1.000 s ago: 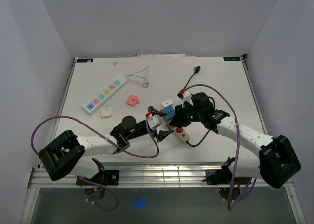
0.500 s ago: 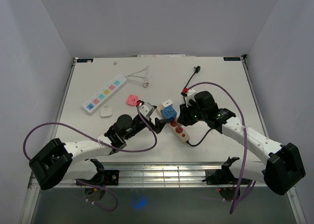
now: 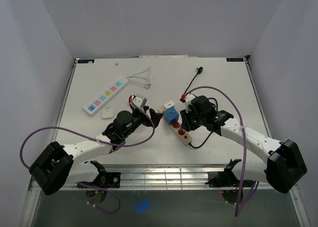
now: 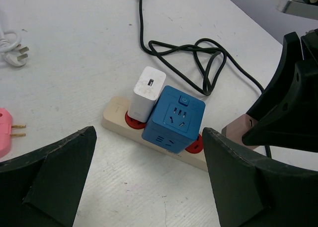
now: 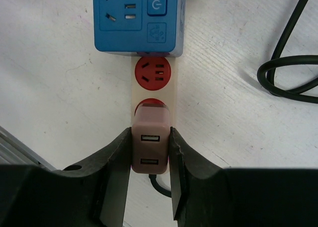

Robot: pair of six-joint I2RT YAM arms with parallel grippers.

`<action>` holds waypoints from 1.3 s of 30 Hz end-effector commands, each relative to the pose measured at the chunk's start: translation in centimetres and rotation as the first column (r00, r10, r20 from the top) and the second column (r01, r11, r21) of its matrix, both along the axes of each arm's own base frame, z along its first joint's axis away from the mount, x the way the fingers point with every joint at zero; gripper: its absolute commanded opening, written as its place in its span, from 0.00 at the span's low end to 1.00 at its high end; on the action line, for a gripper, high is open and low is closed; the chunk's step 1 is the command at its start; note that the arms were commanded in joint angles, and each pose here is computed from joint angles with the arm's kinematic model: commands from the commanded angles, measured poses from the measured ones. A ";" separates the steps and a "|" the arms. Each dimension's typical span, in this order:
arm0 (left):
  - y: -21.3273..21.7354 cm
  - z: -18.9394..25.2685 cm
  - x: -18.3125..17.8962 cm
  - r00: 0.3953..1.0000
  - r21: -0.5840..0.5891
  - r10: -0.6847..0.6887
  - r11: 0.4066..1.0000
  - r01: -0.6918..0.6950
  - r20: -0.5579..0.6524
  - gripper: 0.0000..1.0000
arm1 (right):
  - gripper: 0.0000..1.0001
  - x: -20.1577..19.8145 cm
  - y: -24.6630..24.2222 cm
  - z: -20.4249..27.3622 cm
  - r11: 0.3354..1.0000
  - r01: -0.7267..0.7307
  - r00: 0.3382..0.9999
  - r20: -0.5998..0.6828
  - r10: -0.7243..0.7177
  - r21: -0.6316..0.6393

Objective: Insert the plug
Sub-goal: Insert the plug into the socket.

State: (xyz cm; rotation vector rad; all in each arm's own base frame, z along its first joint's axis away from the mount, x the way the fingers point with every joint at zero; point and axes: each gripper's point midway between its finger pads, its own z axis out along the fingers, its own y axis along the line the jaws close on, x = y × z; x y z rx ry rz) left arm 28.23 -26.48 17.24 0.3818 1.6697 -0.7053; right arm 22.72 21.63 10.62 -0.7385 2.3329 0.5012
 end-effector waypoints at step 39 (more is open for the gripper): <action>-1.2 0.2 0.1 0.999 -0.017 -0.039 0.999 0.039 -0.034 0.98 | 0.08 -0.6 -1.7 -5.3 0.975 0.100 0.994 -0.015 -0.105 -0.199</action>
